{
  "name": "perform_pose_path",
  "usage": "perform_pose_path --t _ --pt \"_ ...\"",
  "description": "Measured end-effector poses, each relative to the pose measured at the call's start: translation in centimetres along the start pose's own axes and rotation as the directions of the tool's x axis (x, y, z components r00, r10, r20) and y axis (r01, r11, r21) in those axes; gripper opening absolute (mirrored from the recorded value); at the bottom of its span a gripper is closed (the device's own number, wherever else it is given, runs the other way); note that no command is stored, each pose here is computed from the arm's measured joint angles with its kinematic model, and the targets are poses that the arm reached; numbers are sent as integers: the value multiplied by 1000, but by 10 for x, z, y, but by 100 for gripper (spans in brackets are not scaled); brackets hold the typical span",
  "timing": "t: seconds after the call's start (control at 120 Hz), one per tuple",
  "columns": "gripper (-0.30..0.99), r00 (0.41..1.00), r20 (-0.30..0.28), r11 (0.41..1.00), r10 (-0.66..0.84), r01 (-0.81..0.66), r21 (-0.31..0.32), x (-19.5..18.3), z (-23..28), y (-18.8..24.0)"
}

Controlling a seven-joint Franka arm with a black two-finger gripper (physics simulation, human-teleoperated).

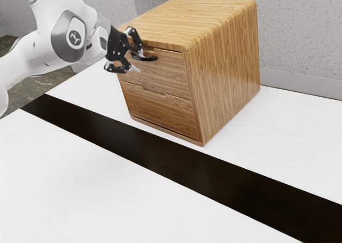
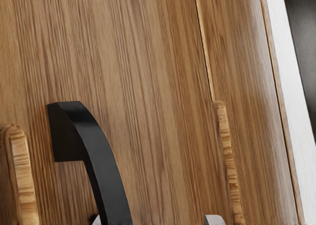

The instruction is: Pull the drawer handle with one arm to open the drawer

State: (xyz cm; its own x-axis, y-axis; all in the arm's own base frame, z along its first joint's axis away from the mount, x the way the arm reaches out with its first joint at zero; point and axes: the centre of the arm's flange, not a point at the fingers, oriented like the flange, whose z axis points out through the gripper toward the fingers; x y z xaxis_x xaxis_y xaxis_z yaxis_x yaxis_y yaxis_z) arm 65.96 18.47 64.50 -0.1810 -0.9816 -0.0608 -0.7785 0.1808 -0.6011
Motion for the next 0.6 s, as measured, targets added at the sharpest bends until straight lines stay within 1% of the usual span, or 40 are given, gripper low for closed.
perform_pose_path --t 0.15,0.208,0.275,0.433,0.517,0.55,0.6 --pt "2 1000 2 1000 5 -5 4 0 -1 -1" --pt "-1 1000 5 1000 6 -6 6 1 -4 -1" --pt "-10 1000 7 1000 5 -5 8 0 -7 0" --pt "-10 1000 7 1000 -3 4 -12 0 -11 13" --pt "-13 1000 13 1000 -8 8 -21 2 -23 23" --pt "-9 1000 16 1000 -11 11 -26 4 -28 28" --pt "-11 1000 20 999 -15 15 -29 6 -37 34"
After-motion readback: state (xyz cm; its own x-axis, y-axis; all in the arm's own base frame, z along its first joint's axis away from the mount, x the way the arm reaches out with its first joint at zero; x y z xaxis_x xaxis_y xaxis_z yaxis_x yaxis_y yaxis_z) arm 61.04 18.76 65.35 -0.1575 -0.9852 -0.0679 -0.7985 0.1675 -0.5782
